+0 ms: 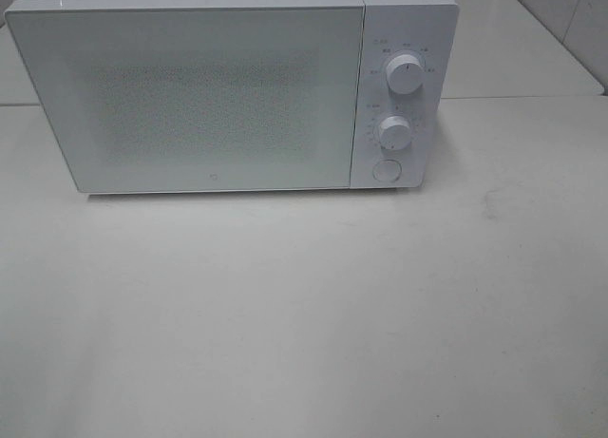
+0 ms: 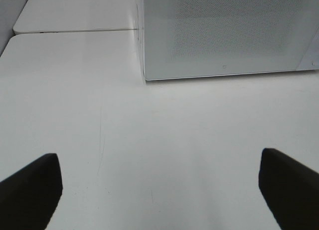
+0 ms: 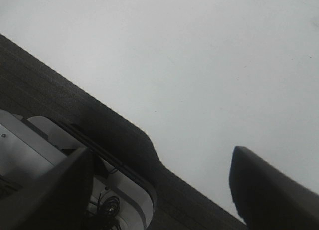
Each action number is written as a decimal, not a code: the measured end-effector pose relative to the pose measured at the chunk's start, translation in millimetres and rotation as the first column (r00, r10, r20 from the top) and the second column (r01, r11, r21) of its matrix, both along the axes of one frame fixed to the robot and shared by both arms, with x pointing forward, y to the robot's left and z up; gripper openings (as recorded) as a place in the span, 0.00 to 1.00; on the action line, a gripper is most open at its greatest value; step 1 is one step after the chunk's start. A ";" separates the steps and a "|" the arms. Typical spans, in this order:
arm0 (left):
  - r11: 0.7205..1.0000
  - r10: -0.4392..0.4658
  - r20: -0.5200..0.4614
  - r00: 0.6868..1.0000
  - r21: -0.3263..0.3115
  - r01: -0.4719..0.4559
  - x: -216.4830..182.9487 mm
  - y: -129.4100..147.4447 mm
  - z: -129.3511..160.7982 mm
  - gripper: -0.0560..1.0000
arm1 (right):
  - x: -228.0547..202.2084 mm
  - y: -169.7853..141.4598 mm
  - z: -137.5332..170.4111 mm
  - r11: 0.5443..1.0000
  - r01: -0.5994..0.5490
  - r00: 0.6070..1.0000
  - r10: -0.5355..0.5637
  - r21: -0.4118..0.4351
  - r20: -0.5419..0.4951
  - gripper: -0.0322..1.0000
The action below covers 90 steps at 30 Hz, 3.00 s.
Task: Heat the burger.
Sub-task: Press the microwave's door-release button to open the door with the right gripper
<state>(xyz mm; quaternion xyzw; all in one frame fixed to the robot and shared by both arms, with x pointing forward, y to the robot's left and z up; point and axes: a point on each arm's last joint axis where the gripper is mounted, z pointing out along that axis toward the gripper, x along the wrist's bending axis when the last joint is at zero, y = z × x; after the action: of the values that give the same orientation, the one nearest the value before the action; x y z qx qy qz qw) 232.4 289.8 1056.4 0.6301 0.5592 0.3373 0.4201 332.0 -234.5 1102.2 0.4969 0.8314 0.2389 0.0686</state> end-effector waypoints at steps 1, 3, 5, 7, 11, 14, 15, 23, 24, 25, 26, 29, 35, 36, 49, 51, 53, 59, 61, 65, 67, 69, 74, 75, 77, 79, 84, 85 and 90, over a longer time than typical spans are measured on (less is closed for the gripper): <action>1.000 0.000 0.000 1.000 0.000 0.000 0.0 0.0 0.0 0.99 | -5.2 -3.3 2.2 1.000 0.002 1.000 -0.002 0.006 0.011 0.73; 1.000 0.000 0.000 1.000 0.000 0.000 0.0 0.0 0.0 0.99 | -14.4 -10.5 4.3 1.000 0.021 0.999 -0.021 0.020 0.038 0.73; 1.000 0.000 0.000 1.000 0.000 0.000 0.0 0.0 0.0 0.99 | -18.1 -13.6 2.9 0.999 0.032 0.999 -0.033 0.022 0.042 0.73; 1.000 0.000 0.000 1.000 0.000 0.000 0.0 0.0 0.0 0.99 | -31.5 -24.5 -3.8 0.996 0.080 0.994 -0.082 0.036 0.067 0.73; 1.000 0.000 0.000 1.000 0.000 0.000 0.0 0.0 0.0 0.99 | -56.5 -40.6 -15.5 0.982 0.177 0.974 -0.186 0.071 0.132 0.73; 1.000 0.000 0.000 1.000 0.000 0.000 0.0 0.0 0.0 0.99 | -70.3 -47.4 -20.5 0.970 0.226 0.953 -0.239 0.087 0.187 0.73; 1.000 0.000 0.000 1.000 0.000 0.000 0.0 0.0 0.0 0.99 | -70.3 -47.4 -20.5 0.970 0.226 0.953 -0.239 0.087 0.187 0.73; 1.000 0.000 0.000 1.000 0.000 0.000 0.0 0.0 0.0 0.99 | -95.1 -57.2 -30.6 0.938 0.326 0.885 -0.347 0.119 0.311 0.73; 1.000 0.000 0.000 1.000 0.000 0.000 0.0 0.0 0.0 0.99 | -98.8 -58.4 -34.6 0.931 0.341 0.868 -0.364 0.128 0.337 0.73; 1.000 0.000 0.000 1.000 0.000 0.000 0.0 0.0 0.0 0.99 | -101.7 -58.9 -39.5 0.925 0.354 0.852 -0.381 0.141 0.360 0.73; 1.000 0.000 0.000 1.000 0.000 0.000 0.0 0.0 0.0 0.99 | -103.1 -59.0 -41.5 0.922 0.358 0.845 -0.387 0.146 0.369 0.73; 1.000 0.000 0.000 1.000 0.000 0.000 0.0 0.0 0.0 0.99 | -104.0 -59.0 -46.4 0.917 0.367 0.834 -0.398 0.154 0.381 0.73; 1.000 0.000 0.000 1.000 0.000 0.000 0.0 0.0 0.0 0.99 | -108.9 -59.2 -50.0 0.905 0.378 0.787 -0.426 0.196 0.447 0.73; 1.000 0.000 0.000 1.000 0.000 0.000 0.0 0.0 0.0 0.99 | -108.2 -59.1 -51.5 0.903 0.379 0.779 -0.430 0.203 0.457 0.73; 1.000 0.000 0.000 1.000 0.000 0.000 0.0 0.0 0.0 0.99 | -105.0 -58.9 -54.0 0.900 0.381 0.772 -0.437 0.214 0.462 0.73; 1.000 0.000 0.000 1.000 0.000 0.000 0.0 0.0 0.0 0.99 | -105.0 -58.9 -54.0 0.900 0.381 0.772 -0.437 0.214 0.462 0.73; 1.000 0.000 0.000 1.000 0.000 0.000 0.0 0.0 0.0 0.99 | -105.0 -58.9 -54.0 0.900 0.381 0.772 -0.437 0.214 0.462 0.73; 1.000 0.000 0.000 1.000 0.000 0.000 0.0 0.0 0.0 0.99 | -104.4 -58.9 -51.0 0.898 0.376 0.758 -0.439 0.227 0.482 0.73; 1.000 0.000 0.000 1.000 0.000 0.000 0.0 0.0 0.0 0.99 | -102.4 -58.9 -44.0 0.896 0.366 0.730 -0.445 0.253 0.519 0.73; 1.000 0.000 0.000 1.000 0.000 0.000 0.0 0.0 0.0 0.99 | -88.2 -58.1 -35.6 0.892 0.363 0.711 -0.452 0.270 0.538 0.73; 1.000 0.000 0.000 1.000 0.000 0.000 0.0 0.0 0.0 0.99 | -84.1 -57.8 -34.1 0.891 0.364 0.711 -0.453 0.270 0.538 0.73; 1.000 0.000 0.000 1.000 0.000 0.000 0.0 0.0 0.0 0.99 | -70.8 -57.1 -29.5 0.889 0.366 0.706 -0.458 0.275 0.540 0.73; 1.000 0.000 0.000 1.000 0.000 0.000 0.0 0.0 0.0 0.99 | -49.4 -55.7 -26.2 0.887 0.377 0.714 -0.462 0.268 0.525 0.73; 1.000 0.000 0.000 1.000 0.000 0.000 0.0 0.0 0.0 0.99 | -49.4 -55.7 -26.2 0.887 0.377 0.714 -0.462 0.268 0.525 0.73; 1.000 0.000 0.000 1.000 0.000 0.000 0.0 0.0 0.0 0.99 | -35.5 -54.9 -26.1 0.886 0.386 0.725 -0.464 0.258 0.508 0.73; 1.000 0.000 0.000 1.000 0.000 0.000 0.0 0.0 0.0 0.99 | -26.9 -54.4 -26.2 0.885 0.390 0.729 -0.466 0.254 0.501 0.73; 1.000 0.000 0.000 1.000 0.000 0.000 0.0 0.0 0.0 0.99 | -4.3 -52.9 -29.3 0.883 0.405 0.747 -0.468 0.236 0.472 0.73; 1.000 0.000 0.000 1.000 0.000 0.000 0.0 0.0 0.0 0.99 | 0.6 -52.6 -30.3 0.883 0.408 0.750 -0.469 0.232 0.466 0.73; 1.000 0.000 0.000 1.000 0.000 0.000 0.0 0.0 0.0 0.99 | 23.1 -51.3 -35.3 0.881 0.419 0.759 -0.473 0.221 0.448 0.73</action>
<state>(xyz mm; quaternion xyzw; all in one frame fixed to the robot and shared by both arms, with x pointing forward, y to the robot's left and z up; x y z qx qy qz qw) 232.4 289.8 1056.4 0.6301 0.5592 0.3373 0.4201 355.1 -285.8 1066.9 0.6065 0.6300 0.3774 0.3047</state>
